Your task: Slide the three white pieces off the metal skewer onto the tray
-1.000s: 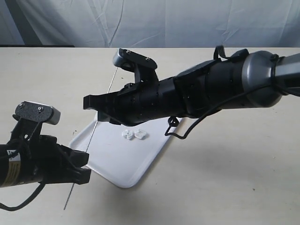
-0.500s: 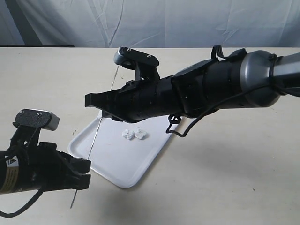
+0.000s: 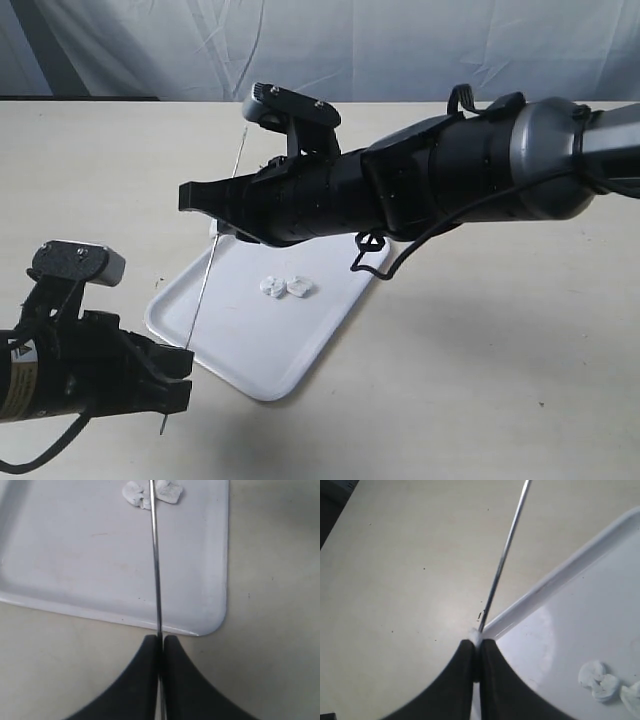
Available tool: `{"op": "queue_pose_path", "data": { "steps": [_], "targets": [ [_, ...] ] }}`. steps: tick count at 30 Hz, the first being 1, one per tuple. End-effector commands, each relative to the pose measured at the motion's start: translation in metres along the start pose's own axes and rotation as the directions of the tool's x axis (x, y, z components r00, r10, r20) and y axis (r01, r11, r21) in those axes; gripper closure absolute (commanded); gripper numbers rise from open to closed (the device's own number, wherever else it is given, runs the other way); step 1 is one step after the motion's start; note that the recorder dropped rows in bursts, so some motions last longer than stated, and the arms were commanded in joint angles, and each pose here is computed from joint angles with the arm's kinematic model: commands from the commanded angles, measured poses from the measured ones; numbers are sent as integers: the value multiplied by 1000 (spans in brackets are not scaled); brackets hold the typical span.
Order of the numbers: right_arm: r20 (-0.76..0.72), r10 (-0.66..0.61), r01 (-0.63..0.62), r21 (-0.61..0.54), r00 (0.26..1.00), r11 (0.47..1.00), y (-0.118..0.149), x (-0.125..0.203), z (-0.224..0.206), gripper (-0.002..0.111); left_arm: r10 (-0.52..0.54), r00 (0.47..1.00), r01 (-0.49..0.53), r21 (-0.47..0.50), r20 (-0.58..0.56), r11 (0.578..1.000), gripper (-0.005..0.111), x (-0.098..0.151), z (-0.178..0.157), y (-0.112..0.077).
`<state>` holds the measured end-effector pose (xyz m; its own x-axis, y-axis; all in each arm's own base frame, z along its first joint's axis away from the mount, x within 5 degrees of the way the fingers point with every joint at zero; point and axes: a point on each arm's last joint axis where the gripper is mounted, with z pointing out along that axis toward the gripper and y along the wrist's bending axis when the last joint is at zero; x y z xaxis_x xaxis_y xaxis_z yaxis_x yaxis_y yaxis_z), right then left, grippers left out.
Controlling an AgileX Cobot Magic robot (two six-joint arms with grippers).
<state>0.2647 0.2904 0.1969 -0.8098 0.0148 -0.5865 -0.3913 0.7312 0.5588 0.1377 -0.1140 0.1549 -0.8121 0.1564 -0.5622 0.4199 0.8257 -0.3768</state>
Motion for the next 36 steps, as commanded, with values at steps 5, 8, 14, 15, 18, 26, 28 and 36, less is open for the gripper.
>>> {"op": "queue_pose_path", "data": {
  "steps": [5,8,14,15,18,26,28,36],
  "targets": [
    [93,49,-53,38,994,998,-5,-23,-9,109,84,996,-81,110,-26,991,107,12,1,-8],
    [78,49,-50,10,996,999,-2,-22,-9,109,65,998,-63,102,-19,993,107,10,1,-7],
    [68,49,-49,-9,996,999,-1,-21,-9,109,67,998,-66,100,-13,993,107,10,1,-7],
    [67,49,-49,-10,997,999,-1,-21,-9,109,66,998,-64,100,-12,993,107,10,1,-7],
    [66,49,-49,-12,997,999,0,-21,-9,109,66,998,-64,100,-12,993,107,10,1,-7],
    [70,49,-49,-4,996,999,-1,-21,-9,109,76,997,-73,146,-14,987,107,10,0,-11],
    [83,49,-51,18,995,999,-3,-22,-9,109,71,997,-67,174,-20,983,107,12,0,-14],
    [101,49,-54,51,994,997,-6,-24,-9,109,64,998,-58,202,-21,978,107,13,0,-16]
  ]
}}
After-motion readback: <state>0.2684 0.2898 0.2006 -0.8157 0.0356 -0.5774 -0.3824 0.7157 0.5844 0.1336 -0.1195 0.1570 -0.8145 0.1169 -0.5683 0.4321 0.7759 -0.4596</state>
